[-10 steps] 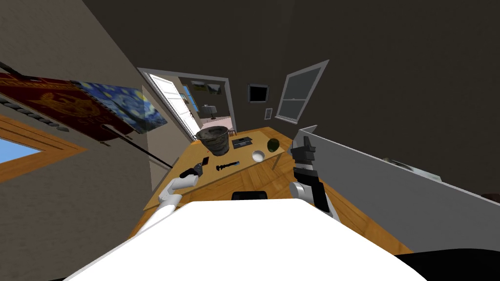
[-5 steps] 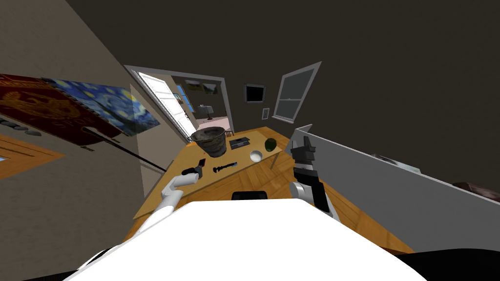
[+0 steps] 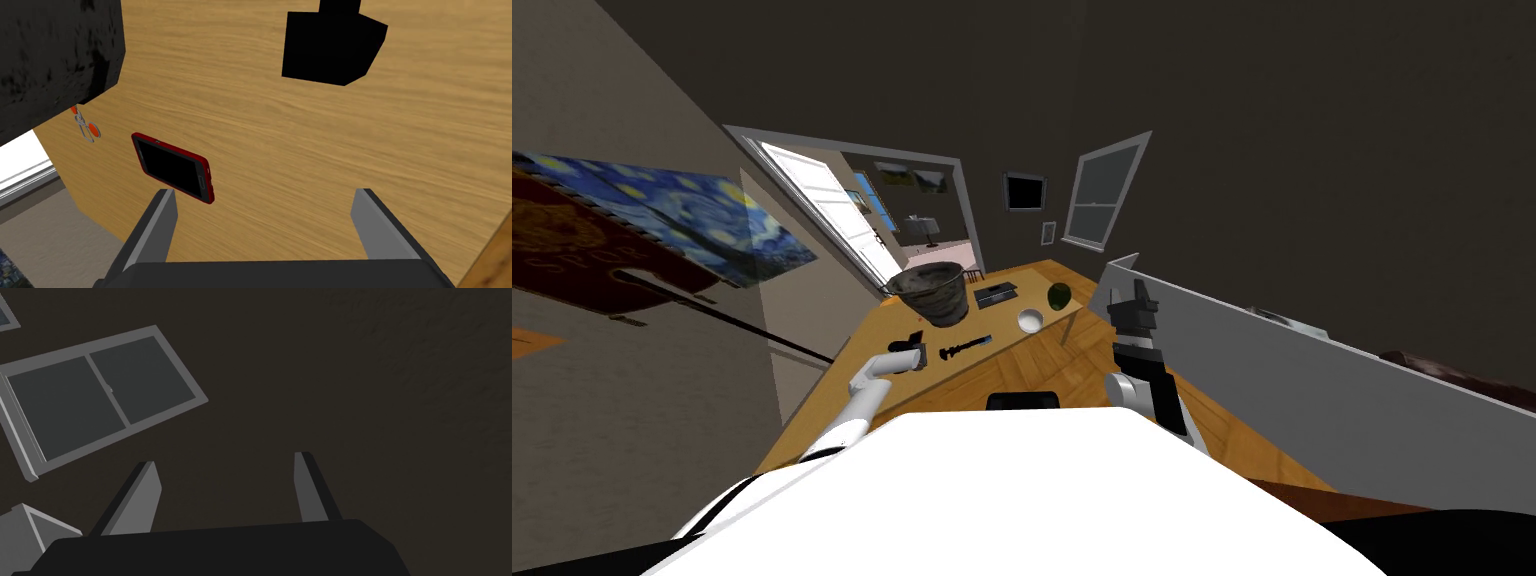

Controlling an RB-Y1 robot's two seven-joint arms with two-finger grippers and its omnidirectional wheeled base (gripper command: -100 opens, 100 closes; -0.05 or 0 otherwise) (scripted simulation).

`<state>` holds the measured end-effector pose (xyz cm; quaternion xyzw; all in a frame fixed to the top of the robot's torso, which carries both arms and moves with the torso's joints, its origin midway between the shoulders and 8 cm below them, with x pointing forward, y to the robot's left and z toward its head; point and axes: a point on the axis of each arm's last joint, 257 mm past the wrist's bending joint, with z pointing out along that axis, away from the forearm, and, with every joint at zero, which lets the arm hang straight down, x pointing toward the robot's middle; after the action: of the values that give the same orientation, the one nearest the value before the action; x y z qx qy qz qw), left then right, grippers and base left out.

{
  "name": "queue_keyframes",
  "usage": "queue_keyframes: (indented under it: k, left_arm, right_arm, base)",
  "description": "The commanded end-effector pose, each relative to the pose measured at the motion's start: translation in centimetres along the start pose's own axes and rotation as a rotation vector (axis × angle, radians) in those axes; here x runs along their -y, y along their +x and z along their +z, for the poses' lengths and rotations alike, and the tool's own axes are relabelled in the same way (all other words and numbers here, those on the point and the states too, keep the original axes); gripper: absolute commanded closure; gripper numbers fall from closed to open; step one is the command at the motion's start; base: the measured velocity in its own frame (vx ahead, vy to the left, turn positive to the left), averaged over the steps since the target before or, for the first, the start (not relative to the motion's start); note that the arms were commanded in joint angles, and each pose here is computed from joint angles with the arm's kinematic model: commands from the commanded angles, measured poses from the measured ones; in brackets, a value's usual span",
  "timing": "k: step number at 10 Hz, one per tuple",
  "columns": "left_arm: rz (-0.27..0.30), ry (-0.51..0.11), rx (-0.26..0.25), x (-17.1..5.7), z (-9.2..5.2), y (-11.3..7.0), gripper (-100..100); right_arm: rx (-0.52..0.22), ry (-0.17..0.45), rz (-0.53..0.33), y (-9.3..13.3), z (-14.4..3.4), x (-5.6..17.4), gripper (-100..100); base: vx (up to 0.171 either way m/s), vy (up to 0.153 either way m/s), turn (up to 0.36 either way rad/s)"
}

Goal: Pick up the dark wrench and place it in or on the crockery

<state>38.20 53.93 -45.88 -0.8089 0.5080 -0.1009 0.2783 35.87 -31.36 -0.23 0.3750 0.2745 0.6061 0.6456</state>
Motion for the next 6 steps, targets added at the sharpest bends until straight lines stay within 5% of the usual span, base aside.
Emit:
queue_keyframes:
  k: [1, 6]
  left_arm:
    - [-0.016, -0.062, 0.014, -1.5, 0.5, -0.4, -100]
    - [-0.061, -0.195, 0.033, -4.0, 1.2, -0.5, -100]
  right_arm:
    - [0.000, 0.000, 0.000, 0.0, 0.0, 0.0, 0]
    - [0.000, 0.000, 0.000, 0.0, 0.0, 0.0, 0]
  base:
    - [0.025, -0.022, -0.072]
    - [0.016, -0.023, -0.081]
